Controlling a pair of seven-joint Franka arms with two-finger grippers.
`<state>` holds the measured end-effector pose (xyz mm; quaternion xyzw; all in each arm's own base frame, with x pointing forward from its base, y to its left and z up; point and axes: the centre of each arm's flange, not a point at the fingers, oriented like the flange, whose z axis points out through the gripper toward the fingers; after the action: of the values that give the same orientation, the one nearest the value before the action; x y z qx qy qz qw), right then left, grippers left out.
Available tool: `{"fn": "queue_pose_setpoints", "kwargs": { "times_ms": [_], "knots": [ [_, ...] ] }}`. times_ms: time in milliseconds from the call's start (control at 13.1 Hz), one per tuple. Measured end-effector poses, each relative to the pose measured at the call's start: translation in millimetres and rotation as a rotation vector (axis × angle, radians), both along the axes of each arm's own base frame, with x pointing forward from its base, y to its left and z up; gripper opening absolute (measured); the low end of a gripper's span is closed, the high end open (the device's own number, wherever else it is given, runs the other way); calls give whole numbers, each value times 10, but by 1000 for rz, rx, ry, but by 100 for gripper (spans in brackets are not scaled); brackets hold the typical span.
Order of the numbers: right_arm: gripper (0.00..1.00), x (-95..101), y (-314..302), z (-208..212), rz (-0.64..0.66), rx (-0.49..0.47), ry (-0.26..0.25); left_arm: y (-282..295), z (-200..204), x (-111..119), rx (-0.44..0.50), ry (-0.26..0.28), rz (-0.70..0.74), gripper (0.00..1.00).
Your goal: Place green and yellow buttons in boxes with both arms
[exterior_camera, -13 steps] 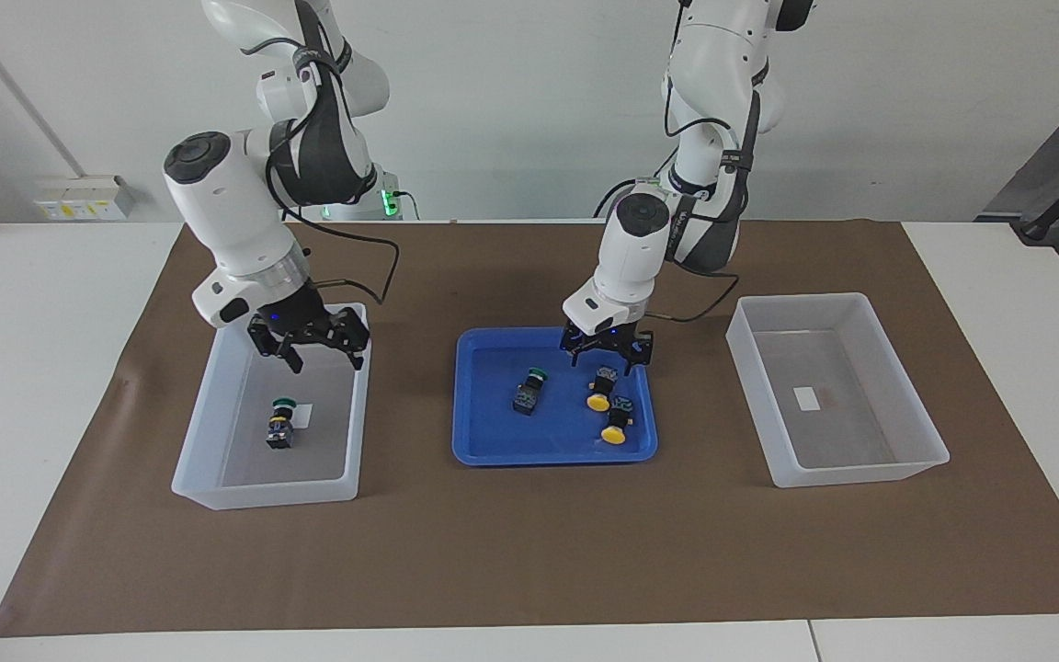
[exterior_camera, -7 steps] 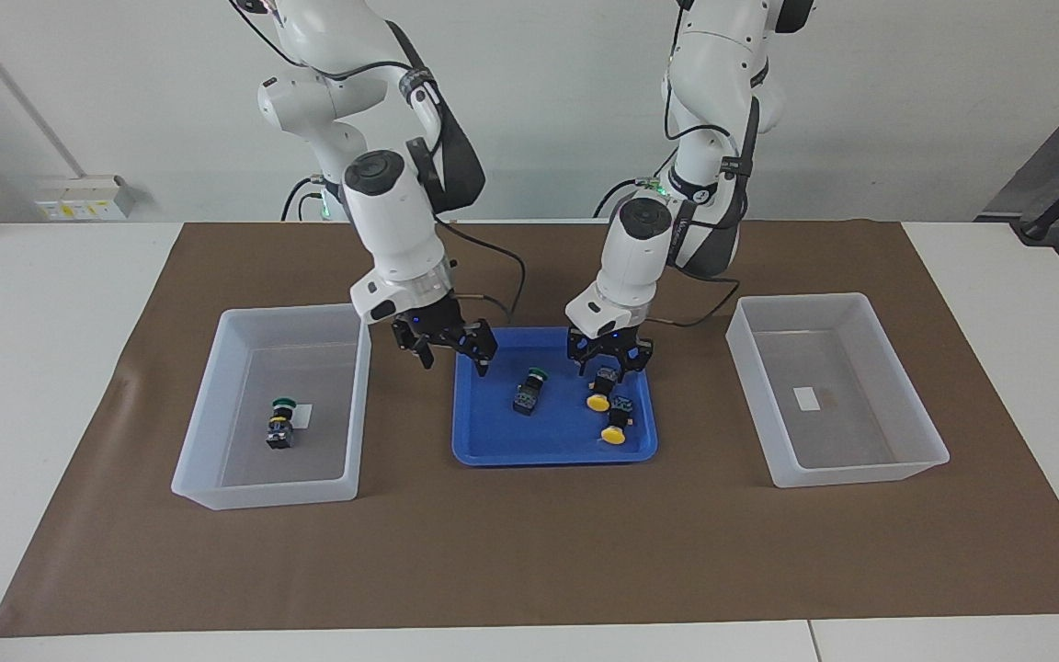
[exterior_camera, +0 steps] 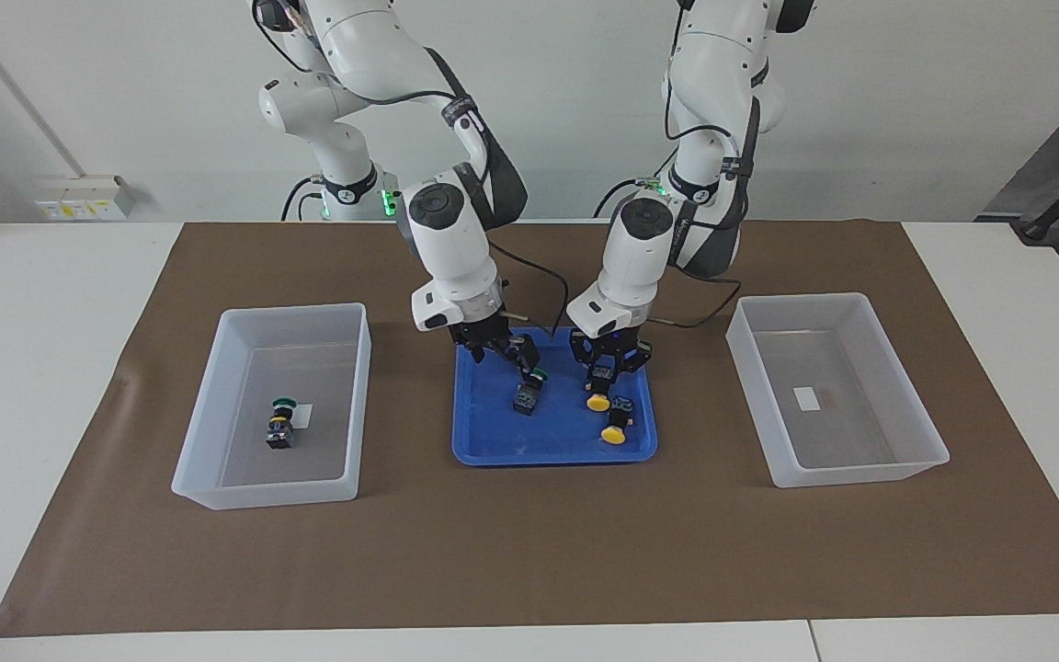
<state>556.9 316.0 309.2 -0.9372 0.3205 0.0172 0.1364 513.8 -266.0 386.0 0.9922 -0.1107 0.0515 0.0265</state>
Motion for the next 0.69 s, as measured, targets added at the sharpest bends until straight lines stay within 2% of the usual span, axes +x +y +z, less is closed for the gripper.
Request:
{"fn": "queue_pose_setpoints", "kwargs": {
  "times_ms": [153, 306, 536, 613, 689],
  "knots": [
    [100, -4, 91, -52, -11, 24, -27, 348, 257, 64, 1, 3, 51, 41],
    [100, -12, 163, -46, -26, 51, -47, 694, 373, 196, 8, -18, 102, 41],
    [100, -21, 172, -130, -21, 46, -42, 1366, 491, 473, 19, -60, 192, 41],
    [94, -28, 175, -173, -10, 41, -39, 1629, 536, 571, 20, -83, 207, 41],
    [94, -37, 184, -210, -1, 37, -36, 1910, 573, 660, 24, -103, 217, 41]
  ]
}}
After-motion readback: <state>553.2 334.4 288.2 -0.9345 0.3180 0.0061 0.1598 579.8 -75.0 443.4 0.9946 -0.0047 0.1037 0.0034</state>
